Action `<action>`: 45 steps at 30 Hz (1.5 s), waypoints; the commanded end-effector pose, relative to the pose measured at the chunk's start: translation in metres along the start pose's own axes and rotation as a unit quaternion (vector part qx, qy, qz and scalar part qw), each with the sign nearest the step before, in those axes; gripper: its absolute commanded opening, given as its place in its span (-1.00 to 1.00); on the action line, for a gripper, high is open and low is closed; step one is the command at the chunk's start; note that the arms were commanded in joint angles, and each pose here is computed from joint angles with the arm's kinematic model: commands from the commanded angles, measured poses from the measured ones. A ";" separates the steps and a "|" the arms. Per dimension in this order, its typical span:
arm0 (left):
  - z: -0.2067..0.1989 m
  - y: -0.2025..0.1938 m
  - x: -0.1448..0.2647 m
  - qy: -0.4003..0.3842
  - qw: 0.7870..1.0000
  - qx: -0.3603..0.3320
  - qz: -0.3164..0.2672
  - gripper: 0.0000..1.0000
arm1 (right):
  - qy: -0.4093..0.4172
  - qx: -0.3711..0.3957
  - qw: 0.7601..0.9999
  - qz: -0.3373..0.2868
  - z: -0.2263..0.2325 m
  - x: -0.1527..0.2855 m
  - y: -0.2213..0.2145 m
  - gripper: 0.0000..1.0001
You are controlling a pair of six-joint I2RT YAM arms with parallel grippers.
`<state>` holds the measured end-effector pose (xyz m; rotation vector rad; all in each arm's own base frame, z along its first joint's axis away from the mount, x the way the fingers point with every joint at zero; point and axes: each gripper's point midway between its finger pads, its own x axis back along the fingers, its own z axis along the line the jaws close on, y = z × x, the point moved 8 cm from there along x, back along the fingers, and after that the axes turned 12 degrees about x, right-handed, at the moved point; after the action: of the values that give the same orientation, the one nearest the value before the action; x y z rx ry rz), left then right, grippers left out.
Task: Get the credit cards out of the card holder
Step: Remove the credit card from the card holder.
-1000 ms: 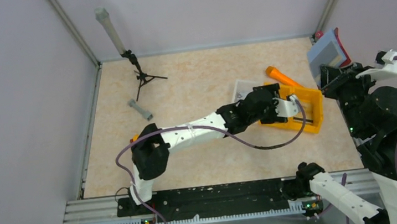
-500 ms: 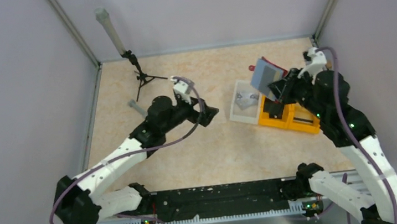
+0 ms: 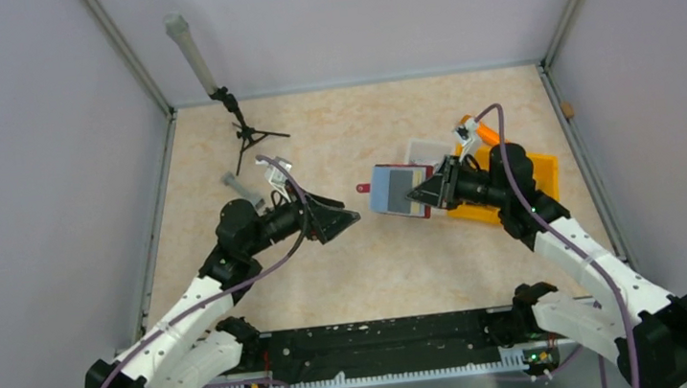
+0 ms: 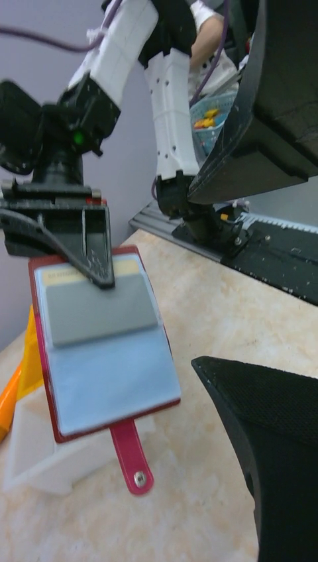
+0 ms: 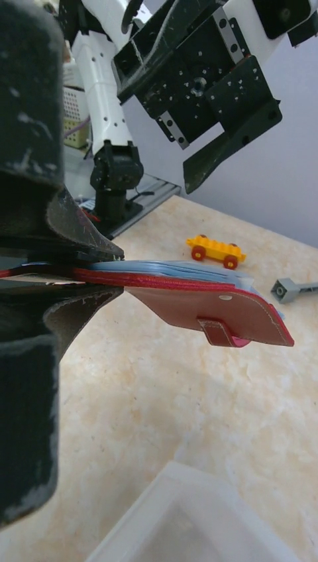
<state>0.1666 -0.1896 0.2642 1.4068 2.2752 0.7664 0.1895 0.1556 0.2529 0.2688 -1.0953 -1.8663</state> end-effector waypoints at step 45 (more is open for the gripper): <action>0.035 -0.026 -0.038 -0.004 0.991 0.100 0.086 -1.00 | 0.175 -0.032 0.984 0.028 0.034 -0.028 -0.021 -0.21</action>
<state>0.1832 -0.2245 0.2154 1.7622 2.3351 0.6149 0.1804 0.2019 0.2213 0.3568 -0.7651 -1.7406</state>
